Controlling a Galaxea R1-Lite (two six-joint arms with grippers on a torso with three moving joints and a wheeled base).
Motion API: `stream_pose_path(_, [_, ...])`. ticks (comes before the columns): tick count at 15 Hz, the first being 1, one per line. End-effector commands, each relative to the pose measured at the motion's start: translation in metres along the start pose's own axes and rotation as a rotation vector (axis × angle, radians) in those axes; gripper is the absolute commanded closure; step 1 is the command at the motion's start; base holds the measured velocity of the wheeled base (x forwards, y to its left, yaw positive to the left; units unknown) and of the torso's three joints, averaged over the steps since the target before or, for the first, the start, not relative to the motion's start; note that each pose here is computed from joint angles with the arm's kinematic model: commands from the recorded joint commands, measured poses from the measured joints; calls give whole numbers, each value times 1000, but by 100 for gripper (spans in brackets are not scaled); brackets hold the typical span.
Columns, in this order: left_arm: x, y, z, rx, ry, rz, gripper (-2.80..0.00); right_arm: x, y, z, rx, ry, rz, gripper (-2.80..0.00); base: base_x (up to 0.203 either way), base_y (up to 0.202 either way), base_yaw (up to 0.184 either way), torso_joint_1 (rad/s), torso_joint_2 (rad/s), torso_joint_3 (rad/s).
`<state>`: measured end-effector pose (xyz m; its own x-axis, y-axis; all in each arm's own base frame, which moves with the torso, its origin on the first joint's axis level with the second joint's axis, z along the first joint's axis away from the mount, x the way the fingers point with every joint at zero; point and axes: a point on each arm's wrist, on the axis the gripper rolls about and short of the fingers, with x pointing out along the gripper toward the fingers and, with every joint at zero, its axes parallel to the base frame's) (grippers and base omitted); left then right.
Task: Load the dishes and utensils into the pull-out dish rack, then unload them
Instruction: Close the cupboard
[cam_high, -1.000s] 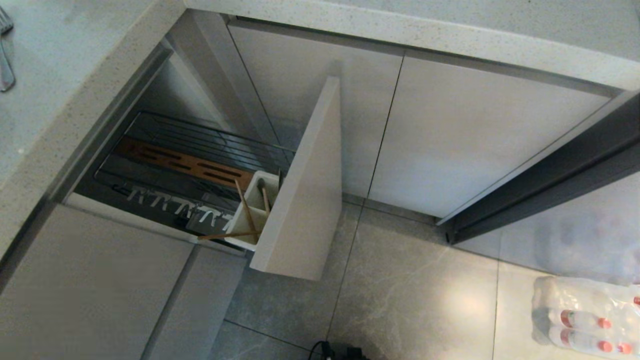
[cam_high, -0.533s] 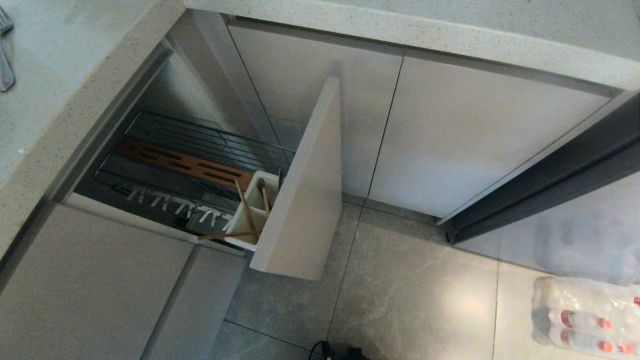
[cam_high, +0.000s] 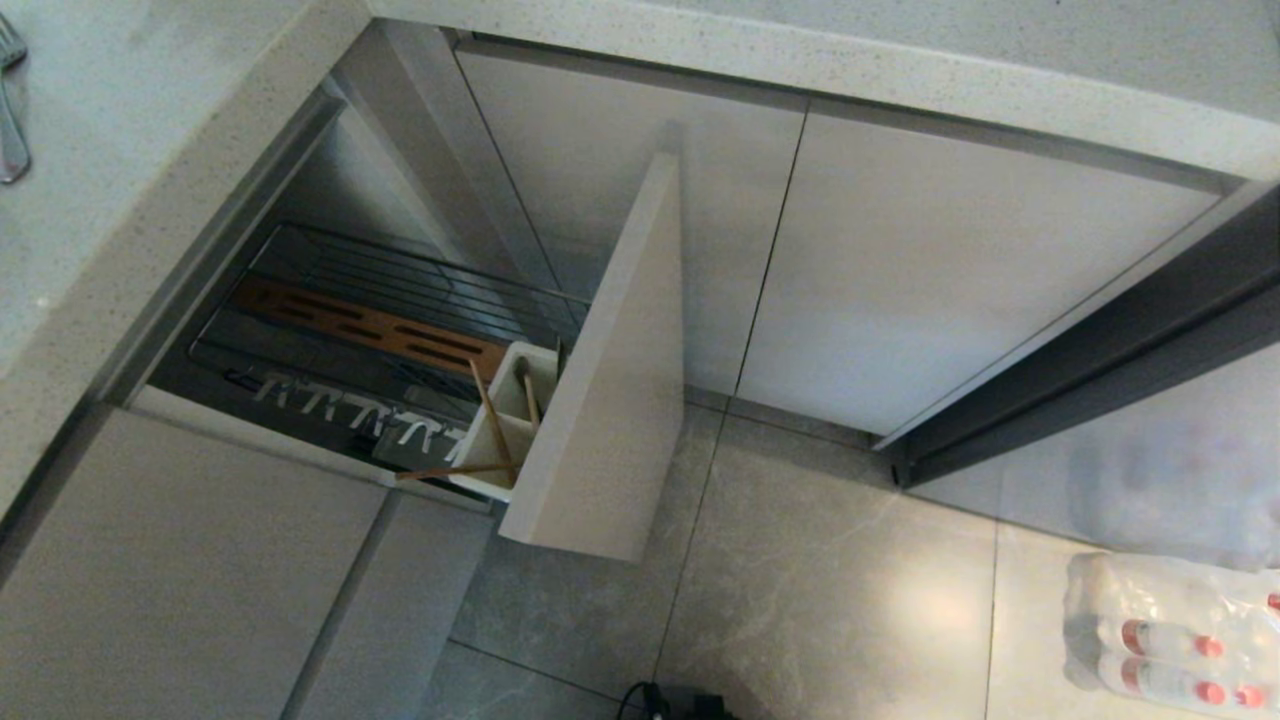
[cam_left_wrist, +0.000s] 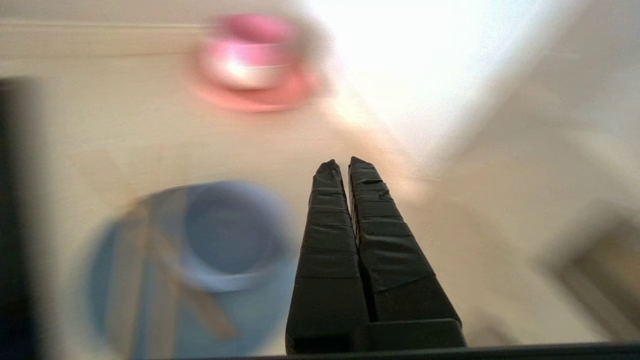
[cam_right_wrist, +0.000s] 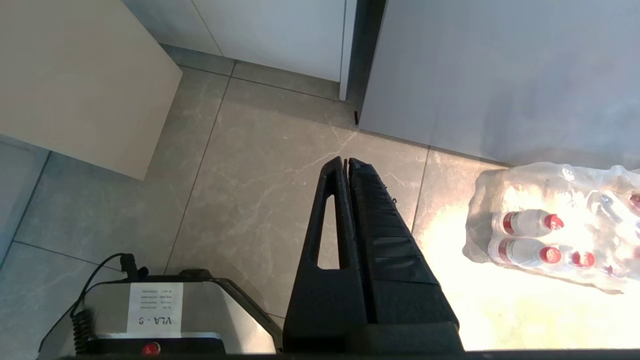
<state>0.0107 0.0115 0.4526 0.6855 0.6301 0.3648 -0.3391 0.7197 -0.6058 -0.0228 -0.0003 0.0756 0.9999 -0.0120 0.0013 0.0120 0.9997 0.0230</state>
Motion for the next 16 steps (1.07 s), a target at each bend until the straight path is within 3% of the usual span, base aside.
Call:
stream_pose_path(1, [-12,-9,16,-40,10,-133,0,0,0,0,0,0,0,0,0,0,0,0,0,0])
stream_pose_path(4, [-17,-15,23,-99,149,-382,0,0,0,0,0,1,0,0,0,0,0,0,0,0])
stream_pose_path(8, [-17,-16,15,-227,458,-724,0,0,0,0,0,0,0,0,0,0,0,0,0,0])
stream_pose_path(13, [-6,-21,-20,-280,855,-942,0,0,0,0,0,0,0,0,0,0,0,0,0,0])
stream_pose_path(16, [-10,-22,-31,-323,1048,-1078,0,0,0,0,0,0,0,0,0,0,0,0,0,0])
